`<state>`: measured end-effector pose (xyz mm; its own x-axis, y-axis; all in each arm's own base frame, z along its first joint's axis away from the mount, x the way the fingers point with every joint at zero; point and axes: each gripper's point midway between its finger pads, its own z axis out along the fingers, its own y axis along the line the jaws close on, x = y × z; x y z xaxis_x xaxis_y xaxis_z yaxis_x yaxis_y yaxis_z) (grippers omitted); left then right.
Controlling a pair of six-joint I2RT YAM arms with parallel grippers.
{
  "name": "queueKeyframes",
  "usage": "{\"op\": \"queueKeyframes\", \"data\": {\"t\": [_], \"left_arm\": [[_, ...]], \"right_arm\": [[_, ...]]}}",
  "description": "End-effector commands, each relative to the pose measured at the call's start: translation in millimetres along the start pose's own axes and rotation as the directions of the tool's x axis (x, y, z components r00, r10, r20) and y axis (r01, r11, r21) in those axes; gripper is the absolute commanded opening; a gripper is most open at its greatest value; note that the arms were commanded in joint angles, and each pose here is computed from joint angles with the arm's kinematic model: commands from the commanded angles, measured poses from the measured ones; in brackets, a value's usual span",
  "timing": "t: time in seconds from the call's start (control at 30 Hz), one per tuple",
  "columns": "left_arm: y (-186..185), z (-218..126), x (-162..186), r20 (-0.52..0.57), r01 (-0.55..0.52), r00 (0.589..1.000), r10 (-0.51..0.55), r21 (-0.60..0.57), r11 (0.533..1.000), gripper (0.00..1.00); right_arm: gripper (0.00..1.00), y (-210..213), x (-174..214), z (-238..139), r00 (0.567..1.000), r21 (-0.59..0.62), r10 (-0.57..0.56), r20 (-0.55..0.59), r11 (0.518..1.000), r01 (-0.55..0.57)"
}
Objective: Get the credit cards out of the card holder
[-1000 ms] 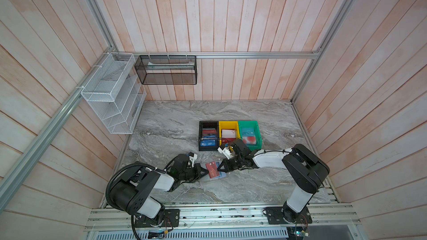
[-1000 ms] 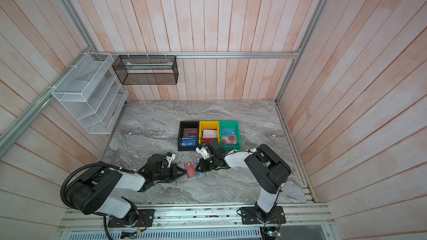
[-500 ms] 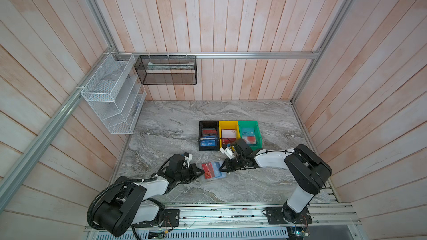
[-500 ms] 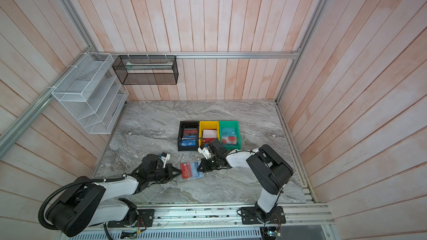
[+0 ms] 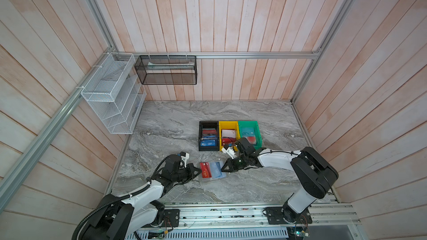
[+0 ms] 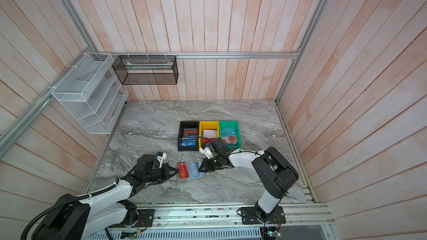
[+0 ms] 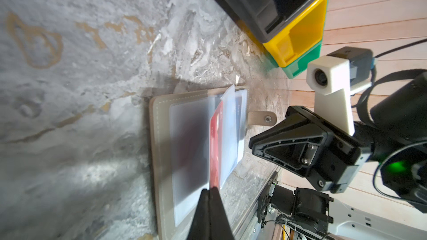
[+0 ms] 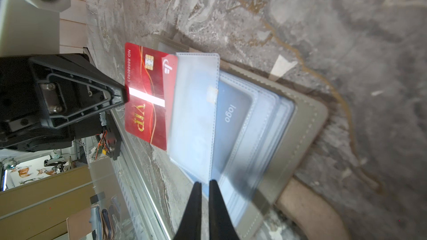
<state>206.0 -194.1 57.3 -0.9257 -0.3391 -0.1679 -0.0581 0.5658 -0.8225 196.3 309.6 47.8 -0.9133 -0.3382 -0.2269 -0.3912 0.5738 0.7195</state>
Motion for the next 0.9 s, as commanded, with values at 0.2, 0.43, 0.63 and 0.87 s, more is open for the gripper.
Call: {"op": "queueKeyframes", "data": {"t": [0.2, 0.43, 0.63, 0.87], "left_arm": [[8.3, -12.2, -1.1, 0.04, -0.004, 0.999, 0.006, -0.045, 0.999, 0.0], [-19.6, -14.7, -2.2, 0.049, -0.04, 0.998, 0.036, 0.102, 0.994, 0.0], [-42.9, -14.4, -3.6, 0.044, -0.084, 0.996, 0.076, 0.222, 0.971, 0.0], [-47.1, -9.1, -2.0, 0.03, -0.084, 0.996, 0.079, 0.279, 0.956, 0.0]], "right_arm": [[0.21, 27.2, -1.8, -7.3, 0.999, -0.146, -0.035, -0.03, 0.989, 0.03], [0.24, 37.6, -6.4, -3.2, 0.998, -0.225, -0.039, -0.042, 0.974, 0.029], [0.27, 43.0, -14.0, 2.8, 0.998, -0.276, -0.045, -0.052, 0.961, 0.029], [0.29, 46.8, -26.5, 8.5, 0.998, -0.304, -0.048, -0.05, 0.952, 0.031]]}}
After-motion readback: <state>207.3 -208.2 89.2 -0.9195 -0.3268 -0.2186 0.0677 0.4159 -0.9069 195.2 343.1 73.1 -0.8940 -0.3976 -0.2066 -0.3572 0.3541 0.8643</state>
